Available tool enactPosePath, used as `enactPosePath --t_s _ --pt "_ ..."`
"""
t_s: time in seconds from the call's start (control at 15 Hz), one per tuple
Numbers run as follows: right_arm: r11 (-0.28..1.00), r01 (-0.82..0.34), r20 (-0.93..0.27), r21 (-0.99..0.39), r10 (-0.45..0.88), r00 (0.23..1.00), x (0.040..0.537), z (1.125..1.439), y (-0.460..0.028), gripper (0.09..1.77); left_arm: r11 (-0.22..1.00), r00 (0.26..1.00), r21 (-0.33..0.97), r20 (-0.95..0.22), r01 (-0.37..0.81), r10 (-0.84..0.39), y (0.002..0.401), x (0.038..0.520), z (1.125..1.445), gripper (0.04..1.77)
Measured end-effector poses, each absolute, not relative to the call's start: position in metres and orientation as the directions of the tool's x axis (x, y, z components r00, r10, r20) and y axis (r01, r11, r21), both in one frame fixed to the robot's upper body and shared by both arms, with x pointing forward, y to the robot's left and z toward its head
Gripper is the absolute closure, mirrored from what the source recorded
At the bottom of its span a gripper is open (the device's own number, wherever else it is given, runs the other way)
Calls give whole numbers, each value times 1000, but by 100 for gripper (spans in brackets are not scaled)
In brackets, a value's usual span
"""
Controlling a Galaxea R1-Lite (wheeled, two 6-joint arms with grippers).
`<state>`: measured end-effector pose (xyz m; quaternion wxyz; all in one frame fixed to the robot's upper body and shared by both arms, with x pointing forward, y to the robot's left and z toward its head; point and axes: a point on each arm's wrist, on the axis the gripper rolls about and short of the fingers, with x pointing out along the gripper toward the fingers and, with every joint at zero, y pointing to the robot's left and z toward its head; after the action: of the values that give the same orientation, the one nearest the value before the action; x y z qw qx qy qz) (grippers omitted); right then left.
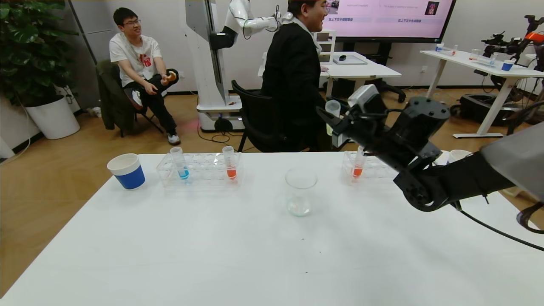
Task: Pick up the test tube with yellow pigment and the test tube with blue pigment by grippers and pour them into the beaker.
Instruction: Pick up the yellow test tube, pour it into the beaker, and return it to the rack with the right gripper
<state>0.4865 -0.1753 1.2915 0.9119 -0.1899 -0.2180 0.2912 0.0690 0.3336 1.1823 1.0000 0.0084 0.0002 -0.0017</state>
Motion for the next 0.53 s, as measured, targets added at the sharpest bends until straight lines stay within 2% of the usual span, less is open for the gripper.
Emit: enactPosePath --t_s 0.2,0.53 --pt "676 -444 300 -588 693 656 488 1270 -160 134 1000 1000 16 0 3 -3 334 69 1182 6" --pt "556 -421 255 -716 770 585 491 1246 -156 134 1000 1000 17 0 3 -3 334 69 1182 6"
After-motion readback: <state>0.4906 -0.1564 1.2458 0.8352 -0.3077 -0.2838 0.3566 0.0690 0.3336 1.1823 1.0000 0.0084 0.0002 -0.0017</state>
